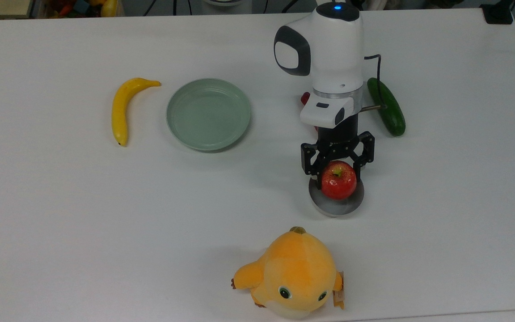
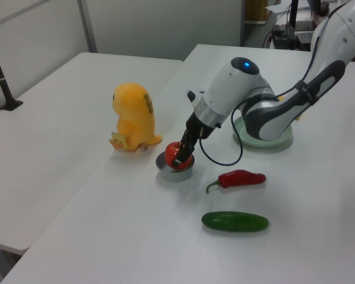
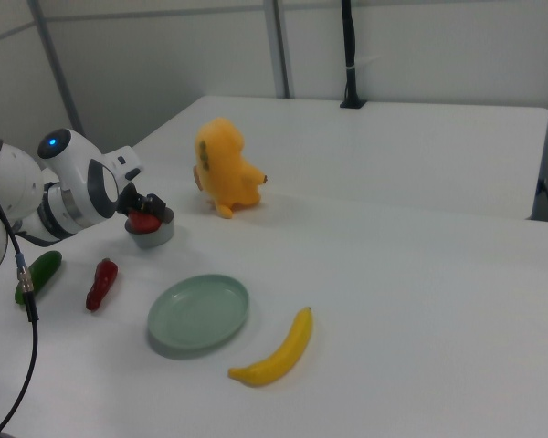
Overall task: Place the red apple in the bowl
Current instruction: 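Open the gripper to release the apple into the bowl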
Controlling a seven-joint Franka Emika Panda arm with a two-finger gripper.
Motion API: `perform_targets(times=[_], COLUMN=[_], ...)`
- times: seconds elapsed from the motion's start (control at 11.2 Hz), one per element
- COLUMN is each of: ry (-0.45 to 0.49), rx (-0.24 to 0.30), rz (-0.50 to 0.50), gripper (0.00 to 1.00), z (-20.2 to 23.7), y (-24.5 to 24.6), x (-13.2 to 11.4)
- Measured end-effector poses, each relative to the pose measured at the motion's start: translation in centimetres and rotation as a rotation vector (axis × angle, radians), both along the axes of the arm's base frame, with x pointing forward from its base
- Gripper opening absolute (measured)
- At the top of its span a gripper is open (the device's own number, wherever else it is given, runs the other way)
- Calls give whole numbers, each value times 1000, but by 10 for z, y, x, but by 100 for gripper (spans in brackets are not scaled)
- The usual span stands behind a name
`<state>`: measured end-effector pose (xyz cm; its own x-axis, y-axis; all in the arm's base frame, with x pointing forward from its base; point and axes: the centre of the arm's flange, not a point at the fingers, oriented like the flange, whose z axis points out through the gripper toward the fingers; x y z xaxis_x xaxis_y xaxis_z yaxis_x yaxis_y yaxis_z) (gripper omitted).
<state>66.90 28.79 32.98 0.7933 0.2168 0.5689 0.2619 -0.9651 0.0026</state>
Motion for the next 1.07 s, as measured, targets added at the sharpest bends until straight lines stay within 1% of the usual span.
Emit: perform_targets(times=[0.18,0.27,0.36,0.45,0.54,0.89,0.98,1.07], ry=[-12,-14,-17,-20,-23,-39,-56,-60], rx=[-6,-1,2,5,7,30,43,42], rz=[-20,-29,-32,-35,-36,-65,-82,-114], gripper=[84,87,87,96,100,100,100,100], z=[-2,0,1,3,5,17,29,46], y=[-3,-4,-4,-4,-4,-6,-9,-16], x=[2,3,4,5,5,9,11,13])
